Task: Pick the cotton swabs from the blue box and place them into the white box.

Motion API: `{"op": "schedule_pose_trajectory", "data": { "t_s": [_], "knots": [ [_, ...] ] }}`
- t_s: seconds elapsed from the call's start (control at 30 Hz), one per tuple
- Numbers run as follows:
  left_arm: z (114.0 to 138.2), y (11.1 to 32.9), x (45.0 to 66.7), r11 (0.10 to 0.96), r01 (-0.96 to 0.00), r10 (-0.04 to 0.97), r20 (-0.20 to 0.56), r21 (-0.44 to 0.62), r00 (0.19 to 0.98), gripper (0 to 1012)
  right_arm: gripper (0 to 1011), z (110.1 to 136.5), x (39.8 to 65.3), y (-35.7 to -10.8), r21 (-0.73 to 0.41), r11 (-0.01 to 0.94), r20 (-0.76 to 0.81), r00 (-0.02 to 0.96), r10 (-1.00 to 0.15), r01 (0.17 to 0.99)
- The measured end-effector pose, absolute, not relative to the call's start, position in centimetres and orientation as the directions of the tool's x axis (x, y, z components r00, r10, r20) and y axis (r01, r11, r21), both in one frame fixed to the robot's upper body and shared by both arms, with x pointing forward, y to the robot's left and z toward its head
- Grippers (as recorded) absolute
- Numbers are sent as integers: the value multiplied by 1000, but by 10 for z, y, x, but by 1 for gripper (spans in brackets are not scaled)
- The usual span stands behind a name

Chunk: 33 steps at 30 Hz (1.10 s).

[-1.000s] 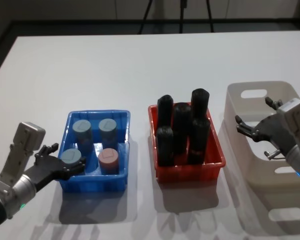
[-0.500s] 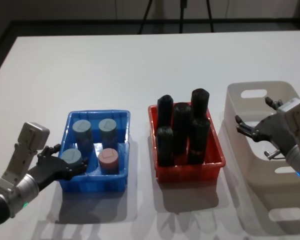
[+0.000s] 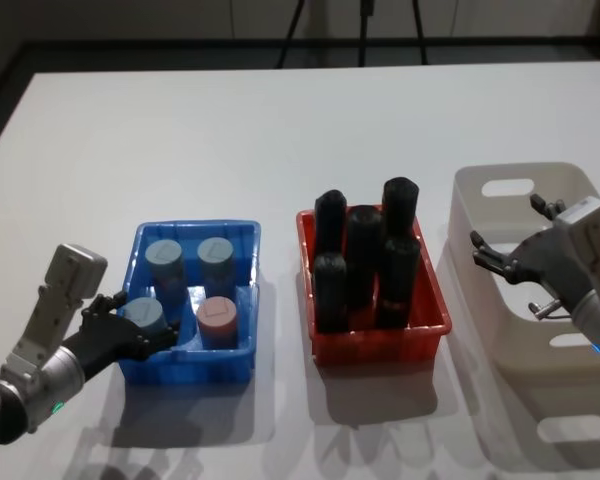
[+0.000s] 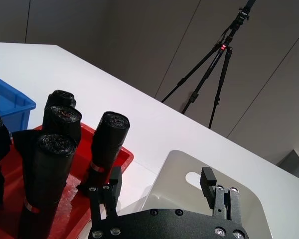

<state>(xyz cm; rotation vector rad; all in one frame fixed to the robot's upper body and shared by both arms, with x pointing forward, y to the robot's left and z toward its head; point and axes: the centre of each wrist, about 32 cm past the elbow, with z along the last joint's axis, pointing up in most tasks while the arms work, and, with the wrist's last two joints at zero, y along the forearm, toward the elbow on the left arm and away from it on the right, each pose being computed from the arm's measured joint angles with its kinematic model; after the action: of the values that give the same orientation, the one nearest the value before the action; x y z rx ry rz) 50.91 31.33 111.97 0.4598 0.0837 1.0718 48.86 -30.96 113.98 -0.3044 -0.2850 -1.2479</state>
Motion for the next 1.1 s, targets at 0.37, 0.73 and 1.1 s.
{"op": "schedule_pose_trajectory", "data": {
  "t_s": [0.37, 0.73, 1.1],
  "knots": [
    [1118, 314, 514, 393, -823, 862, 148, 410, 486, 1001, 1001, 1140, 489, -310, -70, 287, 374, 292, -880, 955],
    [1117, 315, 518, 392, -821, 862, 146, 416, 486, 1001, 1001, 1140, 489, -310, -70, 287, 374, 292, -880, 955],
    [1116, 316, 520, 389, -821, 864, 144, 419, 483, 1002, 1001, 1140, 489, -310, -70, 287, 374, 292, -880, 955]
  ]
}}
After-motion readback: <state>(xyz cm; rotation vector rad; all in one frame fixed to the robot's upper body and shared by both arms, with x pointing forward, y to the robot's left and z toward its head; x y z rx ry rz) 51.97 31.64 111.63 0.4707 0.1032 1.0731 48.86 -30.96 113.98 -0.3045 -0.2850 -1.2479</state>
